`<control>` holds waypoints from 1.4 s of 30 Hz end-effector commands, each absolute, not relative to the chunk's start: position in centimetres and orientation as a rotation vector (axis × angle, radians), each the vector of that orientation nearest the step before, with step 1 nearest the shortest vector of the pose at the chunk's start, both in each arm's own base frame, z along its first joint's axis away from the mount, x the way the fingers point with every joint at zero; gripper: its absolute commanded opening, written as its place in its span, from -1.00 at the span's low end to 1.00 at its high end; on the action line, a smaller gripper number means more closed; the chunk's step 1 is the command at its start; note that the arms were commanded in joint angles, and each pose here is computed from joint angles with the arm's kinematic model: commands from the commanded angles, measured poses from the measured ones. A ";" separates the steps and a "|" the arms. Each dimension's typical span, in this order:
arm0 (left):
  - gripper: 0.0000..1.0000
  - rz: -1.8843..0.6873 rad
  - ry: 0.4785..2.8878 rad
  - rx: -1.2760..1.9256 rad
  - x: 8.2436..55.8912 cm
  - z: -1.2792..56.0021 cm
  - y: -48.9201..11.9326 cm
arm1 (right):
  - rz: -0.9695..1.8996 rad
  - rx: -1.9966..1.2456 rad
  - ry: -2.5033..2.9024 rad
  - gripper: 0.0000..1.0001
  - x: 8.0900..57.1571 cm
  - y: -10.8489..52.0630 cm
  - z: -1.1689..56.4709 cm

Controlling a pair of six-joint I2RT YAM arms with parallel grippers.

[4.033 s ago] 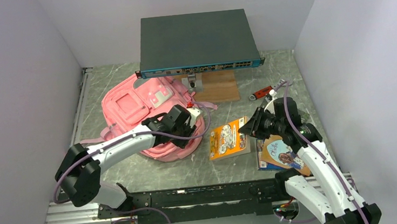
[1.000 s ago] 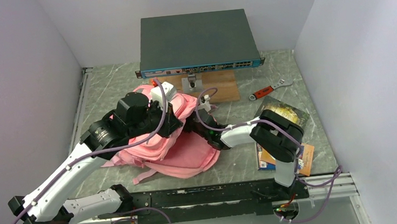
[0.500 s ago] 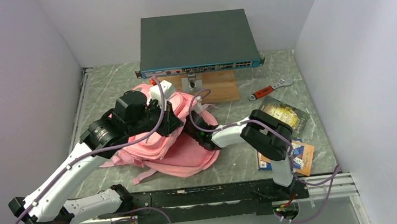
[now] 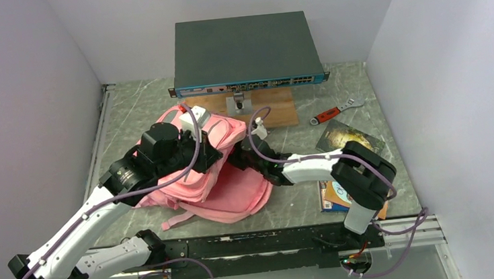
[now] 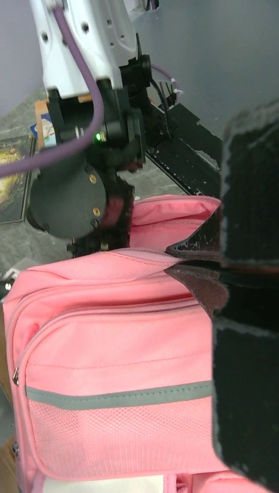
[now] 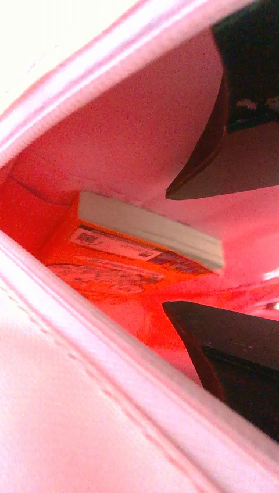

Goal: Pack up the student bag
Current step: Place the book in the student bag, then move the book to the center of the board.

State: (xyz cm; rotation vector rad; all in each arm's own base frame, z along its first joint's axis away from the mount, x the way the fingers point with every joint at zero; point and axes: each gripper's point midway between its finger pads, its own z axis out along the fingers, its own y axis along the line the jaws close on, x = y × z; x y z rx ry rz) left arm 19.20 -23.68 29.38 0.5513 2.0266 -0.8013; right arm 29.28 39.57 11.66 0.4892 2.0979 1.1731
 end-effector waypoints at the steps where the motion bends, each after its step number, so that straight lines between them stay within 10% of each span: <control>1: -1.00 -0.743 1.862 0.438 21.4 33.2 -22.4 | 1.143 0.281 2.156 0.34 27.3 38.0 13.2; 16: -1.00 -0.595 1.969 0.480 22.5 27.3 -21.4 | 0.424 -0.048 2.185 0.58 22.0 18.7 14.6; 25: -1.00 -0.609 2.044 0.511 22.5 24.3 -22.2 | 0.161 0.618 2.151 0.94 25.6 4.0 13.7; 42: -1.00 -0.642 2.074 0.658 21.8 24.0 -23.5 | -0.111 1.425 1.963 0.90 23.5 -14.9 7.4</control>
